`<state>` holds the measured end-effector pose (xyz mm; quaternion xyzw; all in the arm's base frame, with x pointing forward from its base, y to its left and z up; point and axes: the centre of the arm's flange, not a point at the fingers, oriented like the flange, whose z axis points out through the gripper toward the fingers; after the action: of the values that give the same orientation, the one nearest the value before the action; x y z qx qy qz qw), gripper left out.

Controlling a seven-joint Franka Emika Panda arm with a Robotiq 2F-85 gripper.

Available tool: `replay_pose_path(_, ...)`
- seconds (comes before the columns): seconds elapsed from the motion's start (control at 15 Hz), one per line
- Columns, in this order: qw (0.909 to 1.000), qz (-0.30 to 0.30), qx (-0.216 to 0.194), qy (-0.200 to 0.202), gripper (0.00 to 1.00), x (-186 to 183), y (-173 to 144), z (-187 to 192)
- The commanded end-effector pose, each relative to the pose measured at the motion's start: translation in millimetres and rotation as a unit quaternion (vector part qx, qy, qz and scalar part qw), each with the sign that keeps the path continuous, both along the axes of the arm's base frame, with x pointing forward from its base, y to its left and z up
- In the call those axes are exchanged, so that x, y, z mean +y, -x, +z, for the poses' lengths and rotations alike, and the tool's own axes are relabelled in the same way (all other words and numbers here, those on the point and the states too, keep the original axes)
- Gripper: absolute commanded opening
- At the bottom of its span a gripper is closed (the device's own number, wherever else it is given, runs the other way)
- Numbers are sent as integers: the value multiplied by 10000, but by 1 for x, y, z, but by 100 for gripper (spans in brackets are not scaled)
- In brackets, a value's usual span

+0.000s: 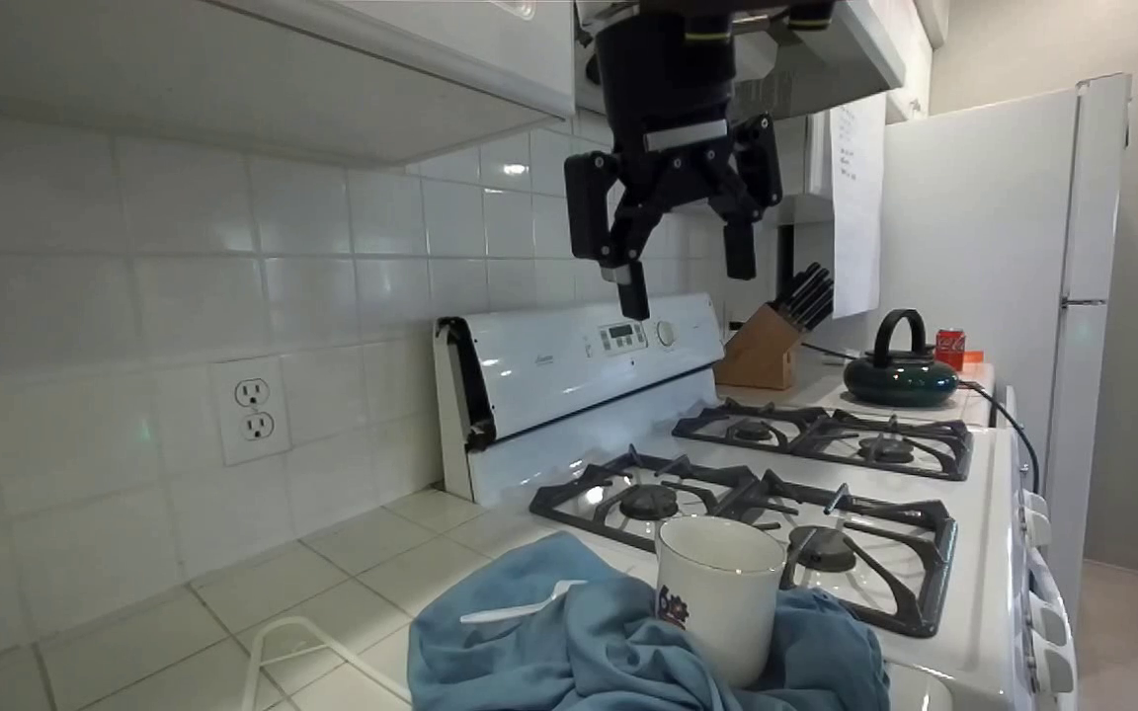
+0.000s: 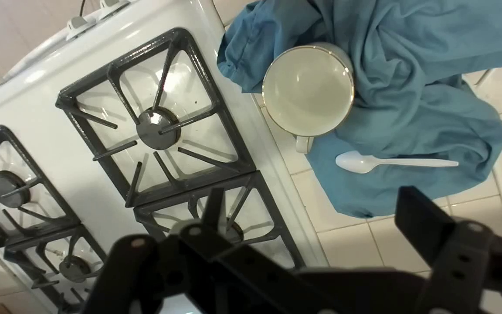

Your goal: Put the plastic spoon inside the white mug

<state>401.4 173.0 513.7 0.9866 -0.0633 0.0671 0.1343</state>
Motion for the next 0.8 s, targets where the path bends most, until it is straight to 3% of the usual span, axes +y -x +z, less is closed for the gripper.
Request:
replay_pose_path(0.0, 10000, 0, 0, 0, 100, 0, 0, 0)
replay_pose_path(0.27, 9997, -188, -7, -144, 100, 0, -15, -17)
replay_pose_path(0.53, 9937, -761, -445, -689, 100, -5, -46, -36)
replay_pose_path(0.6, 9919, -905, -622, -646, 100, -4, -55, -42)
replay_pose_path(0.73, 9887, -1214, -513, -717, 100, 1, -66, -56)
